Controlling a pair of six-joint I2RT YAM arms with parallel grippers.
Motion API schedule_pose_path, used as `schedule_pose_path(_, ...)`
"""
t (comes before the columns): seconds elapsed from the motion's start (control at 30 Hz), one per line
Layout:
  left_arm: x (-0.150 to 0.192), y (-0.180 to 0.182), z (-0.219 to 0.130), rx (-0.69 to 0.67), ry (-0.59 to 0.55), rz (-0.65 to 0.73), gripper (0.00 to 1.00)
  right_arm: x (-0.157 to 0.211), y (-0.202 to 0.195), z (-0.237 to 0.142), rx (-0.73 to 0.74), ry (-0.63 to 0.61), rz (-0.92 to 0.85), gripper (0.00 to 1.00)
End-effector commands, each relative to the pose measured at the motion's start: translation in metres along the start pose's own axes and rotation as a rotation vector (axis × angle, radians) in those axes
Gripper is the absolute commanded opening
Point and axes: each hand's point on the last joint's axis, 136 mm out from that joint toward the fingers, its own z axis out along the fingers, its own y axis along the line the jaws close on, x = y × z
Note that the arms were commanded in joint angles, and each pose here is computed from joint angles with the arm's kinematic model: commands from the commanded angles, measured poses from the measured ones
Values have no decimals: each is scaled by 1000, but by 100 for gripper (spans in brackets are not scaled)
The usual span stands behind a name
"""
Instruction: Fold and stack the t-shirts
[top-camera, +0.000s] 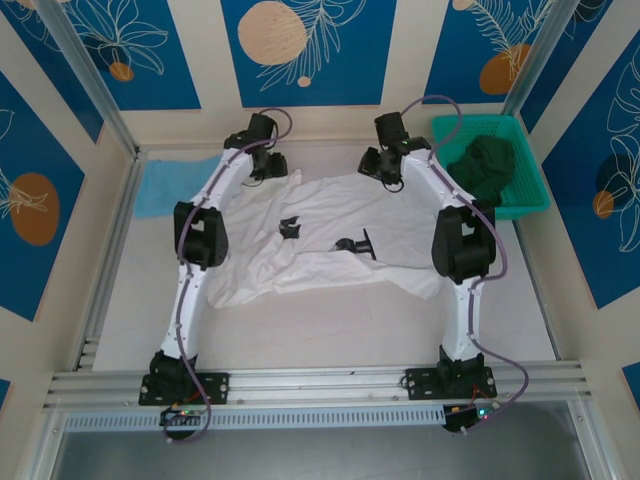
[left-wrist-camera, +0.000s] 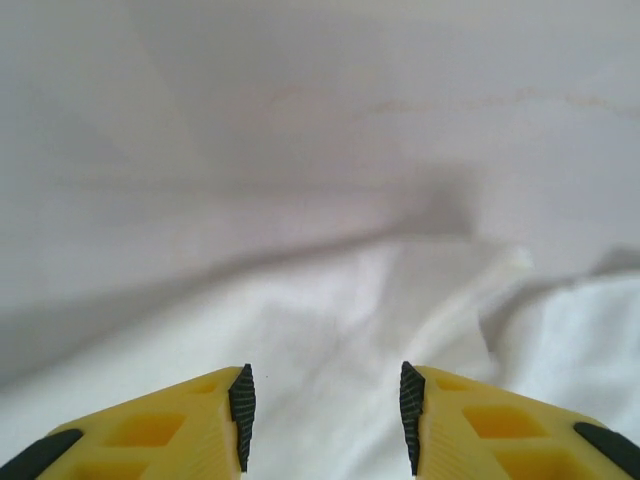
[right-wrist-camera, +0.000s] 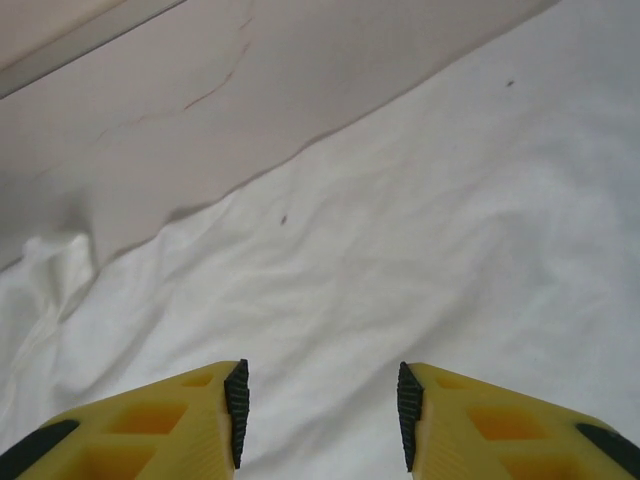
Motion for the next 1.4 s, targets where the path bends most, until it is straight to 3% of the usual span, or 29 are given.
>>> schedule_pose_path(0.0, 17, 5, -50, -38, -26, -36, 40, 36, -16, 9, 1, 99, -26, 45)
schedule_pose_path(0.27, 115, 37, -40, -125, 100, -136, 29, 98, -50, 24, 77, 266, 19, 43)
schedule_pose_path(0.5, 145, 61, -12, -225, 187, -165, 29, 117, -60, 41, 111, 341, 52, 44)
schedule_pose_path(0.73, 131, 60, 19, -250, 219, -140, 29, 108, -75, 58, 146, 349, 132, 44)
schedule_pose_path(1.03, 85, 36, 56, -208, 221, -96, 30, 70, -82, 71, 186, 295, 180, 47)
schedule_pose_path(1.17, 56, 10, 30, -119, 173, -93, 37, 40, -56, 46, 146, 225, 122, 52)
schedule_pose_path(1.37, 28, -21, -50, -13, 41, -93, 56, 25, -22, -44, 74, 39, 54, 59)
